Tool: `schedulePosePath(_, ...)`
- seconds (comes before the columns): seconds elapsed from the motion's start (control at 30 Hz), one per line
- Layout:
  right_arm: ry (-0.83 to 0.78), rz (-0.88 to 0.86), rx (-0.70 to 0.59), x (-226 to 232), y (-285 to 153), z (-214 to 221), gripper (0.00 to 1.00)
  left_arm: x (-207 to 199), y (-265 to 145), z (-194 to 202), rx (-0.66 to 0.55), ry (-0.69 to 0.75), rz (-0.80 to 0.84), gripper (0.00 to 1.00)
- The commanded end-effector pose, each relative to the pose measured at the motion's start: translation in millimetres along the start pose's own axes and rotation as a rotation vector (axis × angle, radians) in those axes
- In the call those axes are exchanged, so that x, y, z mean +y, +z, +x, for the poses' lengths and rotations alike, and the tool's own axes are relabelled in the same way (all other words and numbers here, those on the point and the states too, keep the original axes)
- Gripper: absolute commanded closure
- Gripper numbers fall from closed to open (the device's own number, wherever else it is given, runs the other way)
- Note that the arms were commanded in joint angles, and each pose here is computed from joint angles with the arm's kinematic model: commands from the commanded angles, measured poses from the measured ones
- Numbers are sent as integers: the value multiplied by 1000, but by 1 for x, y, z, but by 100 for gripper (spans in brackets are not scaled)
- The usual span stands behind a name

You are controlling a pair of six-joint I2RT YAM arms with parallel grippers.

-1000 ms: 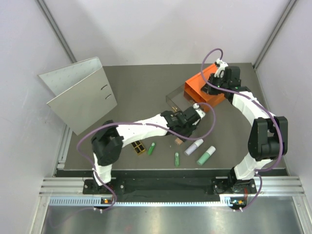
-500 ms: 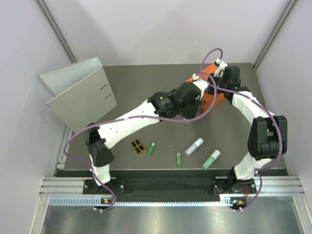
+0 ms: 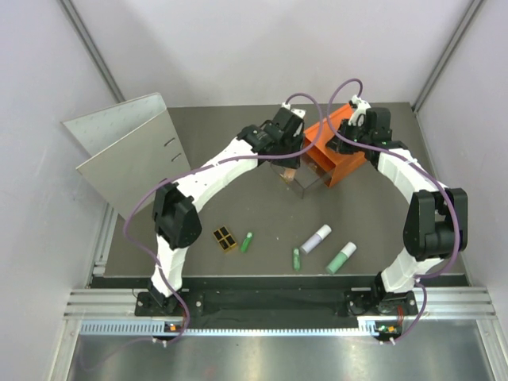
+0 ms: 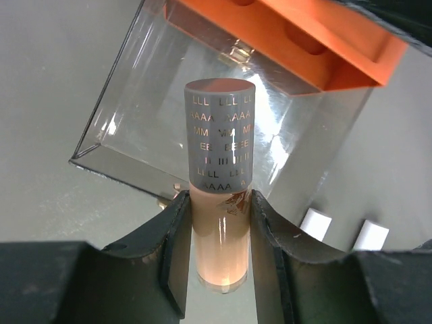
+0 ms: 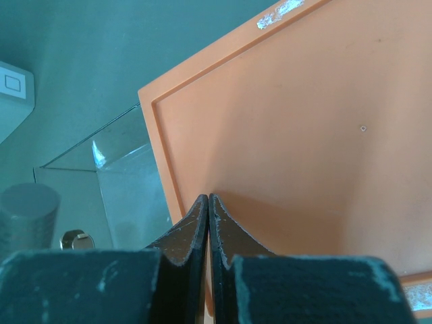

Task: Organize the makeup

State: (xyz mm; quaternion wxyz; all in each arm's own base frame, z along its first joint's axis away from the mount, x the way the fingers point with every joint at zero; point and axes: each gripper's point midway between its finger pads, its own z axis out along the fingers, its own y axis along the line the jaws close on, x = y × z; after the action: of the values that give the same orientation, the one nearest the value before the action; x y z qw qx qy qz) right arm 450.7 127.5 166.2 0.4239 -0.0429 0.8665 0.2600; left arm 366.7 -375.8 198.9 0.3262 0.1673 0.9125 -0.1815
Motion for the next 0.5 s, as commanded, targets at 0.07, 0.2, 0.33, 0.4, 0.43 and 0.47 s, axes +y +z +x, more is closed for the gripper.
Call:
schedulePosePath(0.07,108,108,279,-32,0,89,100,-28,-11,-34,-89,-55,112,100)
schedulePosePath(0.2,107,109,280,-32,0,90,100,-40,-10,-37,-88,-73,181,100)
schedulePosePath(0.33,109,107,280,-32,0,90,100,-51,-9,-38,-84,-96,236,100)
schedulePosePath(0.4,110,108,283,-32,0,91,100,-55,-6,-38,-79,-118,253,100)
schedulePosePath(0.43,109,106,285,-32,0,91,100,-56,-3,-38,-81,-131,259,100)
schedulePosePath(0.47,109,106,283,-32,0,91,100,-58,-1,-38,-80,-139,266,100)
